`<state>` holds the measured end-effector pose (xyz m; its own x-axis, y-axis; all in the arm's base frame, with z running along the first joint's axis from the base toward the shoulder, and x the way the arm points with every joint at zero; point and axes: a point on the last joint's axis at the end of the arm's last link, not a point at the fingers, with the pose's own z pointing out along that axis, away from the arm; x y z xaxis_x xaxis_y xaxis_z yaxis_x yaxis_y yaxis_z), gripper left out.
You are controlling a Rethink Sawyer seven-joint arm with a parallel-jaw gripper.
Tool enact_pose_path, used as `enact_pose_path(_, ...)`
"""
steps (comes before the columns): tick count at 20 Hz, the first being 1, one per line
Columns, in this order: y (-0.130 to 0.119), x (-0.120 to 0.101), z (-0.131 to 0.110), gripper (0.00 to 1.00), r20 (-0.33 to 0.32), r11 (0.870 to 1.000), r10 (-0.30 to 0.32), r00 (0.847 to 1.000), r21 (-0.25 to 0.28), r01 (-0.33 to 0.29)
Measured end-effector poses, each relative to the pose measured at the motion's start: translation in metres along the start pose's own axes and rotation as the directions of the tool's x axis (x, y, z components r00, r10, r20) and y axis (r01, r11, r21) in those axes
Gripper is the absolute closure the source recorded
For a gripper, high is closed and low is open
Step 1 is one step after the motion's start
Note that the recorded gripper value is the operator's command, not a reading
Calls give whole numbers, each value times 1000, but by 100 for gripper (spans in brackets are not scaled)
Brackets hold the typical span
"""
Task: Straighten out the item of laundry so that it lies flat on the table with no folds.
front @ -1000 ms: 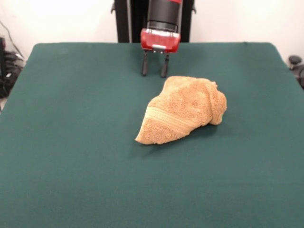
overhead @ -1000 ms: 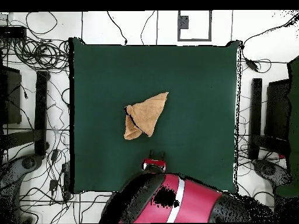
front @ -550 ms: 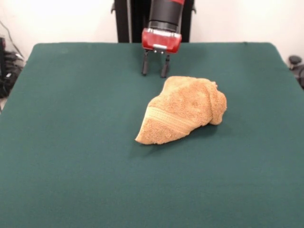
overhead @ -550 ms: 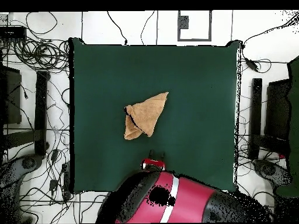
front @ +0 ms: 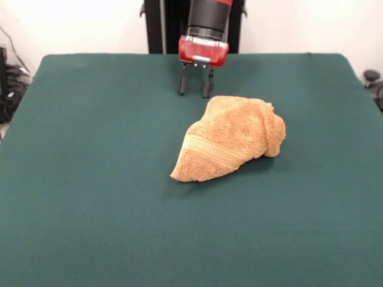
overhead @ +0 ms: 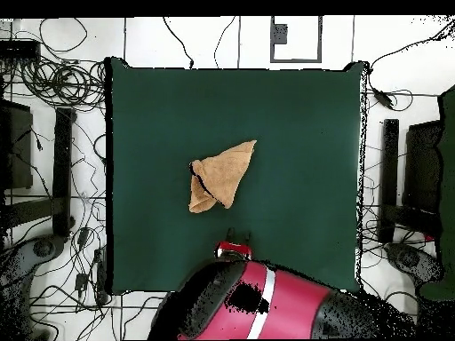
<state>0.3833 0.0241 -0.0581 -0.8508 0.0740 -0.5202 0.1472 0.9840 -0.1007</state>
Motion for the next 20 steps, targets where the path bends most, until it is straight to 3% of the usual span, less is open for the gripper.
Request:
enact_pose_path(12,-2,-15,-1,0,-128,1000,15,992,-7,-17)
enact_pose_path(15,-3,-22,-5,0,-203,1000,16,979,-8,-18)
enact_pose_path(20,-10,-40,-7,0,-253,1000,-2,968,-27,-5)
